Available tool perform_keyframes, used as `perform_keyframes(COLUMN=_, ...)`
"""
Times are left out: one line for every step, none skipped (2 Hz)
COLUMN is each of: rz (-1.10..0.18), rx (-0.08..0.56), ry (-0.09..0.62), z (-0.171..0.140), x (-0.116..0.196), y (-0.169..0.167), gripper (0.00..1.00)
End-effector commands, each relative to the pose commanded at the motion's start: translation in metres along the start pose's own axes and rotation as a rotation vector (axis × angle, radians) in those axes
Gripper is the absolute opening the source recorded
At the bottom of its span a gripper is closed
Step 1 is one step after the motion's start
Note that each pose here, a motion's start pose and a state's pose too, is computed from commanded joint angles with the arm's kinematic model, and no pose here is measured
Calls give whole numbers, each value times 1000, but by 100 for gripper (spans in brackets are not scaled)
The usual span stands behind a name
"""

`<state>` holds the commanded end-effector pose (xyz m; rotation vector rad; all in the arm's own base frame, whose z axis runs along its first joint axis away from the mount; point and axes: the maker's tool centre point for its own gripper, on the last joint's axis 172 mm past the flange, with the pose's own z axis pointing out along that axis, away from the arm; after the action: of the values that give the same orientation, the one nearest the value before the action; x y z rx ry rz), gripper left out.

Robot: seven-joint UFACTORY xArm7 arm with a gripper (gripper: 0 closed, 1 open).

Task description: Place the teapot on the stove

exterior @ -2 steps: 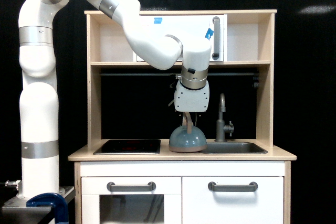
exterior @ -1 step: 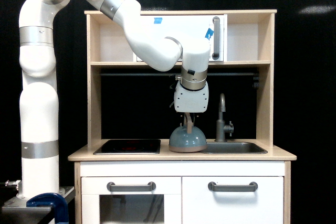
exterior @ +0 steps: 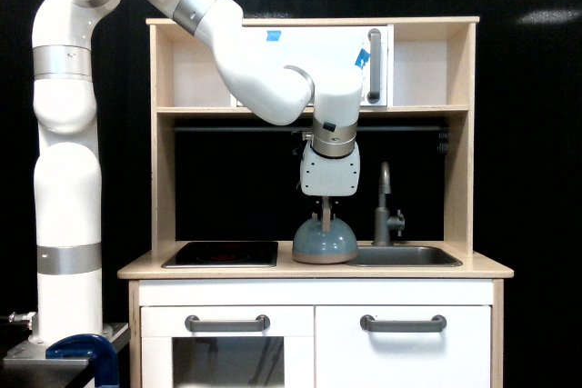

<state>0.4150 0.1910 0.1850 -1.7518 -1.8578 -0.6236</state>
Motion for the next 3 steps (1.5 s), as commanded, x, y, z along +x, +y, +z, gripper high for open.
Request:
perform_keyframes(rz=0, rx=0, ry=0, z=-41, x=13, y=-37, gripper=0)
perform_keyframes(rz=0, rx=0, ry=0, z=-37, x=5, y=-127, gripper=0)
perform_keyframes(rz=0, rx=0, ry=0, z=-19, x=-2, y=-197, gripper=0)
